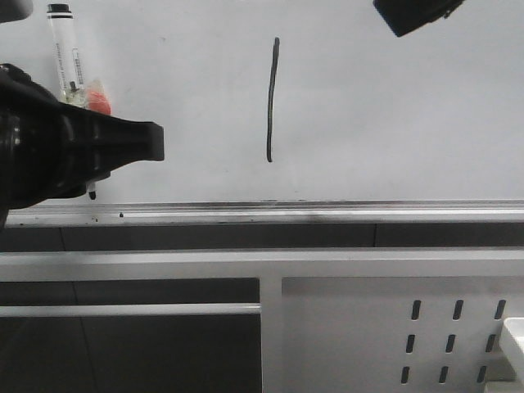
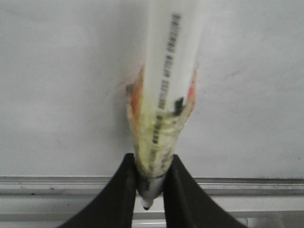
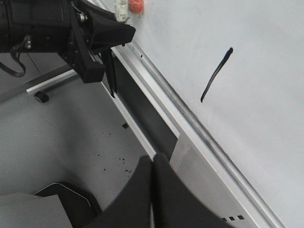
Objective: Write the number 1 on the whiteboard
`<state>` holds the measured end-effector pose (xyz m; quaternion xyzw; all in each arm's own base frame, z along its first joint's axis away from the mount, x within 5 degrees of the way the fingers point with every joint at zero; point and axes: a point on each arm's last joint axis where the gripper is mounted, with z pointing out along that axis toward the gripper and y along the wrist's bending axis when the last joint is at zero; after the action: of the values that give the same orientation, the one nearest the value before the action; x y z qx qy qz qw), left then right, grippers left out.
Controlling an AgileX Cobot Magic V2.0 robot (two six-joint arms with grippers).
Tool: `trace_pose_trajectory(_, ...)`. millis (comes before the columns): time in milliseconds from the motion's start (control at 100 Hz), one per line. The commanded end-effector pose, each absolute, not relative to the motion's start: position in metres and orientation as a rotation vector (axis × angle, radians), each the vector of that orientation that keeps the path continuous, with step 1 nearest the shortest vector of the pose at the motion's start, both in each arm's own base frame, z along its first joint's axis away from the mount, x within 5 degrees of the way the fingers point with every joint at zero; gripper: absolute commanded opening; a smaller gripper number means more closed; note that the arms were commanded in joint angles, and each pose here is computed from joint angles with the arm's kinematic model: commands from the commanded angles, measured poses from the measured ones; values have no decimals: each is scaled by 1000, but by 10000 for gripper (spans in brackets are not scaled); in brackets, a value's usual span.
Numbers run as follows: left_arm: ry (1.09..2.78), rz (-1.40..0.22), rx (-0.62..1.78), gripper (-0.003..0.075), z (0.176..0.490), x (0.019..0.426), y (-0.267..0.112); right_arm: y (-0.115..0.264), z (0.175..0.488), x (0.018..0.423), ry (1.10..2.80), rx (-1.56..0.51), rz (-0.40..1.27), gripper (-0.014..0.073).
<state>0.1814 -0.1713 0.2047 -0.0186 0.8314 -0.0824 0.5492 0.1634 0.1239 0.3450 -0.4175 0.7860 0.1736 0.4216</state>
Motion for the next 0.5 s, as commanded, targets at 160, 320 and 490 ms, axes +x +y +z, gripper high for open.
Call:
trace_pose_trajectory(160,1841,-179,-78,55,225,189,-170,124,360,163,1900,-992,447,-69)
trace_pose_trajectory(320,1842,-181,-77,192,225,189,-170,124,360,162,1901,-994,447,-69)
trace_pose_trajectory(490,1847,-184,-74,253,224,188,-170,124,360,162,1903,-995,448,-69)
